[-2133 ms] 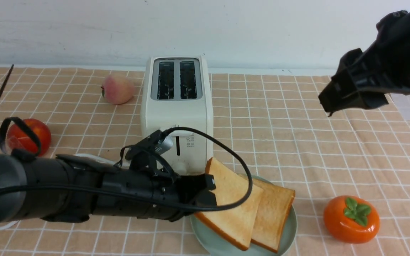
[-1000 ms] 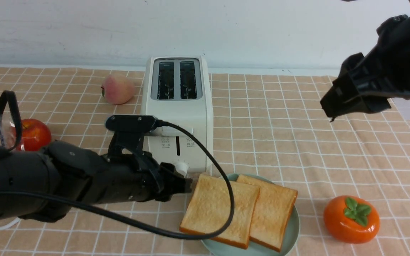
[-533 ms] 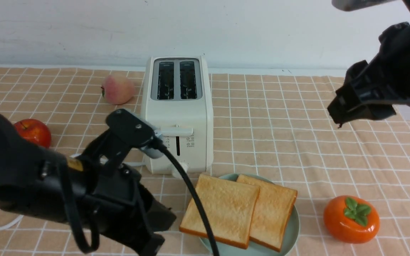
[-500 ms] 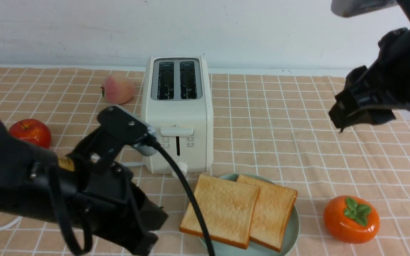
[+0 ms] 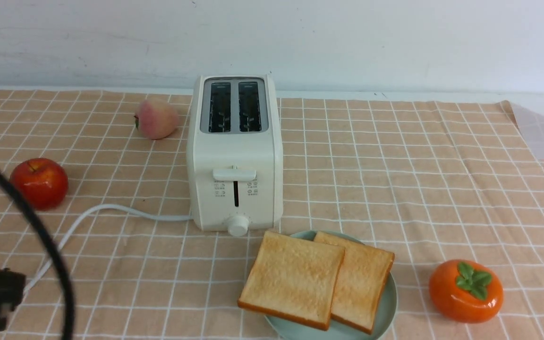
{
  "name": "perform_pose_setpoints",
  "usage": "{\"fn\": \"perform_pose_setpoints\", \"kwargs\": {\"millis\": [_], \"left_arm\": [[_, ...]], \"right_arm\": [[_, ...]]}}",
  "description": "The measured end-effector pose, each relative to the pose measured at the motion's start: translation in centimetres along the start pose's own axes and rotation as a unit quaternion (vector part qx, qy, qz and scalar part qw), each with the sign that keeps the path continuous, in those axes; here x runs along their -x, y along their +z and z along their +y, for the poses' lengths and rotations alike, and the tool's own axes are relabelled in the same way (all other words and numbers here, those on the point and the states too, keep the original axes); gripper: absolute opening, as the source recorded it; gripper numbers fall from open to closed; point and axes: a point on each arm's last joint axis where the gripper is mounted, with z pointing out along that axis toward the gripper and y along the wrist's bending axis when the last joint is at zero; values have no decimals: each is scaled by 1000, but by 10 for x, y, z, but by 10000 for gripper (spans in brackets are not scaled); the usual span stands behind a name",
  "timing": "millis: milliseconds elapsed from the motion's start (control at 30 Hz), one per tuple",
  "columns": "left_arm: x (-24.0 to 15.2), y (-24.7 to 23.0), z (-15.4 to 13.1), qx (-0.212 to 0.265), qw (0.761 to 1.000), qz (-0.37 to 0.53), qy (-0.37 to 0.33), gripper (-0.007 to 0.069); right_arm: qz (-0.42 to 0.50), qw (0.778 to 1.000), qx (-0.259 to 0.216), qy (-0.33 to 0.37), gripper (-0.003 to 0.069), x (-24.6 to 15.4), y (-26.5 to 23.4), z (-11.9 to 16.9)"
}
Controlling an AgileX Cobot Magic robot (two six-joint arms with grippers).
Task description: Take toasted bread from bread machine on light coffee tablecloth place on plate.
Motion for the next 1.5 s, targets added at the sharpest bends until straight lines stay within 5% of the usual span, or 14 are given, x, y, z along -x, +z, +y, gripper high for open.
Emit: {"fn": "perform_pose_setpoints", "kwargs": {"millis": [200, 533, 1500], "left_arm": [[-24, -43, 10, -36, 998, -54, -7, -14], [-52, -70, 9, -114, 992, -46, -30, -14], [-56, -68, 8, -118, 992, -35, -31, -3]], "right_arm": [[-153, 986, 46, 39, -19, -80, -21, -8], [-171, 978, 66, 95, -19, -188, 6, -15], [-206, 971, 74, 98, -8, -198, 3, -17]]}}
